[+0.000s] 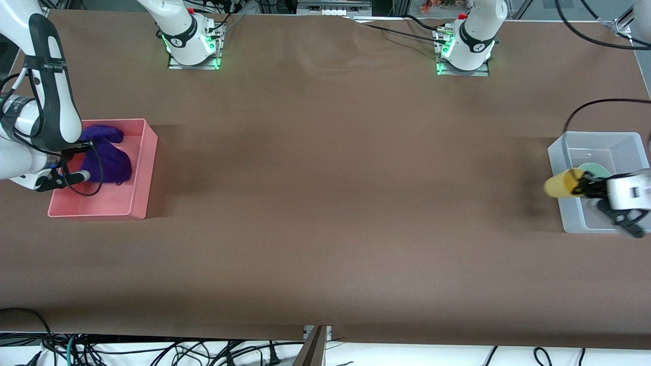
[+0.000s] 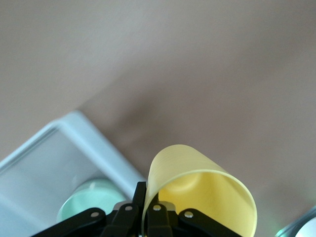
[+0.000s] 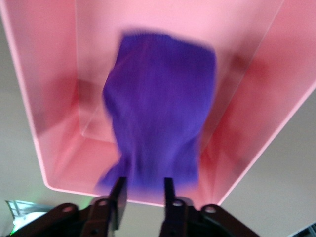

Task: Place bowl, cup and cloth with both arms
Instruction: 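Drop the cloth into the pink bin while the left gripper lowers the yellow cup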

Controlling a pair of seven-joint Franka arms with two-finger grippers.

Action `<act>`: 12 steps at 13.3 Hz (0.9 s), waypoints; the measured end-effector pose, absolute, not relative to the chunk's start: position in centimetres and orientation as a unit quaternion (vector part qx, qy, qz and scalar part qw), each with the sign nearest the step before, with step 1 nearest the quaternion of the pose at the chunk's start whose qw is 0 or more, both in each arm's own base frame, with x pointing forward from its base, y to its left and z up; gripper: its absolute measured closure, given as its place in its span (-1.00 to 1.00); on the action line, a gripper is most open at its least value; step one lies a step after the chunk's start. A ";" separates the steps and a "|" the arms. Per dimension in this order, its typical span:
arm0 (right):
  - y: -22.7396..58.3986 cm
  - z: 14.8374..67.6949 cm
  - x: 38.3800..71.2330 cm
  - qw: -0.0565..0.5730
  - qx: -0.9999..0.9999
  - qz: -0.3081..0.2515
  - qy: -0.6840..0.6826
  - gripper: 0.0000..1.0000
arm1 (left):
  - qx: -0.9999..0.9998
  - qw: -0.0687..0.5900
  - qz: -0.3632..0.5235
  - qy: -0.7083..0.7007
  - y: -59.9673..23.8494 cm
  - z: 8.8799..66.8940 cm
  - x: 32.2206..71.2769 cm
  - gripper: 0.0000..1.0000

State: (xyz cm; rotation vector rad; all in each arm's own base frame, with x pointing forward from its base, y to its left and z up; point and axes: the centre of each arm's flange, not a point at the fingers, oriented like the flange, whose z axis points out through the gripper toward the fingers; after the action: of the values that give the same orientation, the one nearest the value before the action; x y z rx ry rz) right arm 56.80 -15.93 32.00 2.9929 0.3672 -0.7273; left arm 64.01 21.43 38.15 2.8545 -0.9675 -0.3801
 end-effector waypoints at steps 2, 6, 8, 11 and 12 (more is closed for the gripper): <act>-15.4 35.9 58.1 -0.008 0.974 -0.201 0.103 -0.35 | 0.938 0.044 -0.128 -0.318 27.8 37.4 61.9 0.93; -9.0 48.5 59.4 -0.032 0.974 -0.177 0.137 -1.00 | 0.940 0.041 -0.106 -0.320 35.2 30.9 60.1 0.93; -3.1 54.9 59.0 -0.020 0.978 -0.153 0.138 -1.00 | 0.941 0.030 -0.088 -0.326 36.4 27.8 60.4 0.92; 1.8 60.2 57.1 -0.006 0.985 -0.122 0.125 -1.00 | 0.939 0.025 -0.079 -0.334 36.1 27.5 61.1 0.37; 1.6 60.8 56.8 -0.004 0.986 -0.116 0.121 -1.00 | 0.937 0.028 -0.078 -0.338 35.4 28.7 61.5 0.21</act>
State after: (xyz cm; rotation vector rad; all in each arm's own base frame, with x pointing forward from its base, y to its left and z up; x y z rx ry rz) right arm 56.78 1.59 60.80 3.1055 0.3798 -0.3658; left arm 61.48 35.40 28.69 2.8937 -1.0440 -0.2422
